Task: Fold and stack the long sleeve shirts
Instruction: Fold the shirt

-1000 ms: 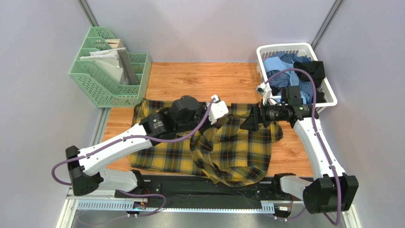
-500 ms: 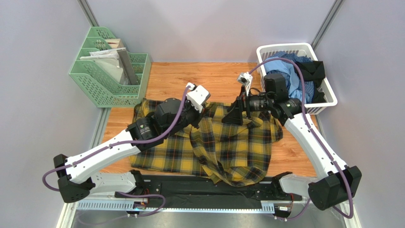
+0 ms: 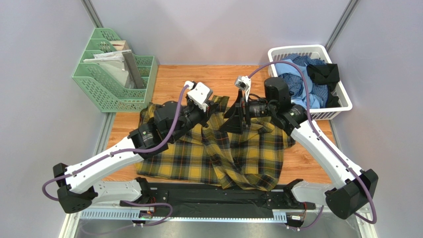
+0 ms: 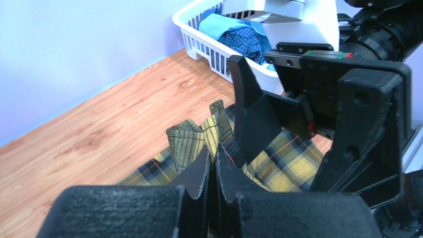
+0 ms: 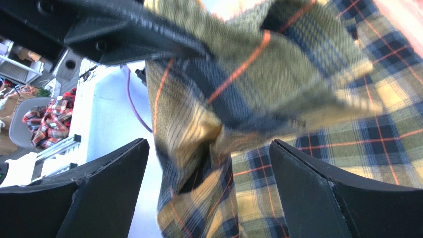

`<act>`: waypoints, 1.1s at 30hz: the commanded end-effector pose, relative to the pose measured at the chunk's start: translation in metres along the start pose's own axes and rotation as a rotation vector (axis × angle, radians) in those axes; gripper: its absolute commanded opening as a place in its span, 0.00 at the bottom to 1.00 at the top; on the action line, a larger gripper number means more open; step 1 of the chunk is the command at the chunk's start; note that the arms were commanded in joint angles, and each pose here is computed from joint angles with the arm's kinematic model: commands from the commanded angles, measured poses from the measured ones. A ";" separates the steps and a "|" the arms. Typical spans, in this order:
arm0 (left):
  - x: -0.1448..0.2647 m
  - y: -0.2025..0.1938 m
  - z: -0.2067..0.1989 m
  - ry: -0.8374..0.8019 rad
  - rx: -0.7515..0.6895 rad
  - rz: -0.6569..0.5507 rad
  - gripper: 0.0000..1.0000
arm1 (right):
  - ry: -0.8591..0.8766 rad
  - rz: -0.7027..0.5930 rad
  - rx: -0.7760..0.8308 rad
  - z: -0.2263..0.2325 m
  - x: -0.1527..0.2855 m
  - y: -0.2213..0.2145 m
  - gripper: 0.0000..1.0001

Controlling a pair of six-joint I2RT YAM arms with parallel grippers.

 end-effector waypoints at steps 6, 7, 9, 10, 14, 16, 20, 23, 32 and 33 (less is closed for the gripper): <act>0.007 0.030 0.001 -0.012 0.070 -0.110 0.05 | 0.010 -0.088 0.038 0.003 -0.019 0.039 0.67; 0.009 0.028 0.002 -0.014 0.068 -0.094 0.07 | 0.030 -0.086 0.048 0.008 -0.018 0.041 0.46; 0.014 0.027 0.000 -0.046 0.063 -0.078 0.09 | 0.027 -0.076 0.074 0.015 -0.011 0.040 0.00; 0.021 0.022 0.006 -0.043 0.045 -0.043 0.15 | 0.012 -0.072 0.090 0.015 -0.006 0.038 0.00; 0.058 0.001 0.027 -0.201 -0.098 0.066 0.39 | -0.061 -0.057 0.118 0.016 0.026 0.015 0.00; 0.091 -0.026 0.052 -0.249 -0.151 0.189 0.47 | -0.112 -0.074 0.151 0.017 0.042 0.007 0.00; 0.143 -0.088 0.065 -0.399 -0.302 0.440 0.50 | -0.179 -0.063 0.214 0.017 0.057 -0.005 0.00; 0.176 -0.137 0.077 -0.480 -0.373 0.667 0.50 | -0.203 -0.080 0.230 0.020 0.063 -0.001 0.00; 0.229 -0.252 0.089 -0.791 -0.636 1.060 0.53 | -0.207 -0.133 0.305 0.035 0.070 0.037 0.00; 0.224 -0.256 0.093 -0.755 -0.673 1.051 0.54 | -0.199 -0.137 0.311 0.035 0.069 0.042 0.00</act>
Point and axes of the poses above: each gripper's point midway between its finger pads, its own x axis back along the fingers, its own z axis along the line the jaws close on, y = z × x, the point moved 6 cm from there along x, back along the fingers, and after that the axes turned 5 degrees about -x, right-handed, at the moved point
